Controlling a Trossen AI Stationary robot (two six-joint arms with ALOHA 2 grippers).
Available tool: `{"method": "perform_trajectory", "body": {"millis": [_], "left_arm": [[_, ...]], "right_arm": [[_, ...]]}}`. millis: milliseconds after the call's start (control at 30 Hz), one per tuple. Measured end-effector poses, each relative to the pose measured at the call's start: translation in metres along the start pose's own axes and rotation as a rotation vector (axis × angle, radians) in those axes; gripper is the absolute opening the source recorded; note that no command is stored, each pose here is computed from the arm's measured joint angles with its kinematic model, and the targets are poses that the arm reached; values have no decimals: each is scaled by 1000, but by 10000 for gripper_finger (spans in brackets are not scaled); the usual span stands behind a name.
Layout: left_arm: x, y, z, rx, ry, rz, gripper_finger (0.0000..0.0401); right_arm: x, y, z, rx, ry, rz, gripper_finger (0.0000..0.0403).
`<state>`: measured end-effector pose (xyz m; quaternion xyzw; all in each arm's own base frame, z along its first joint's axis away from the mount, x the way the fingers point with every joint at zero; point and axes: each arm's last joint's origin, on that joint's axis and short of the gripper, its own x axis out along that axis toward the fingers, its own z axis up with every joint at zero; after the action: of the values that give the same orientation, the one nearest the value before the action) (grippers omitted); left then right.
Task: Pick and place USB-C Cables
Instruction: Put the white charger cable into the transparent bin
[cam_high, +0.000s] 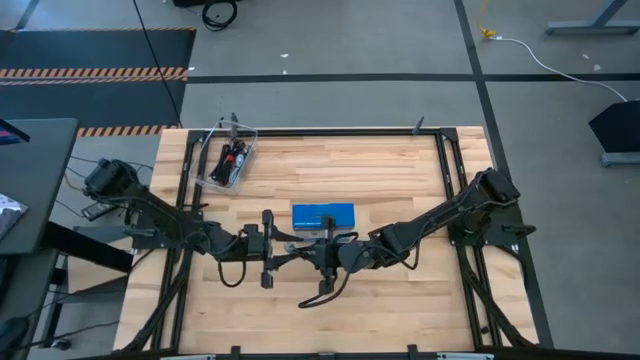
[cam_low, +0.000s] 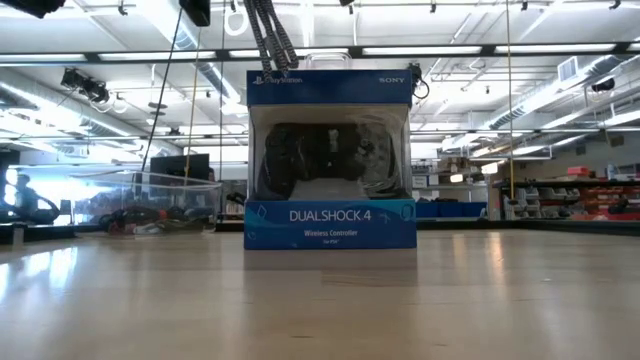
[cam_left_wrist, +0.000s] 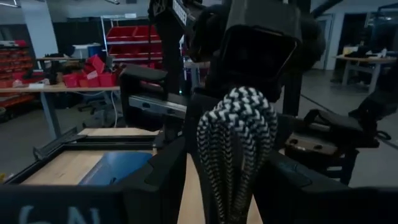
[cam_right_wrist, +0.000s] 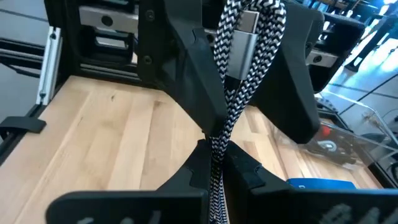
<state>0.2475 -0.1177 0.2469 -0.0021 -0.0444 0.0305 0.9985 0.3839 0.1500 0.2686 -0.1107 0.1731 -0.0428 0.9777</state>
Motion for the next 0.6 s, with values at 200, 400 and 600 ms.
{"method": "perform_trajectory", "body": {"millis": [200,400,600], "left_arm": [[0,0,-1,22,13,12,167],[0,0,-4,33,38,33,138],[-2,-3,-5,55,53,23,23]], "right_arm": [[0,0,1,2,-7,-2,21],[0,0,1,2,-5,-6,24],[0,0,0,1,-4,-6,60]]}}
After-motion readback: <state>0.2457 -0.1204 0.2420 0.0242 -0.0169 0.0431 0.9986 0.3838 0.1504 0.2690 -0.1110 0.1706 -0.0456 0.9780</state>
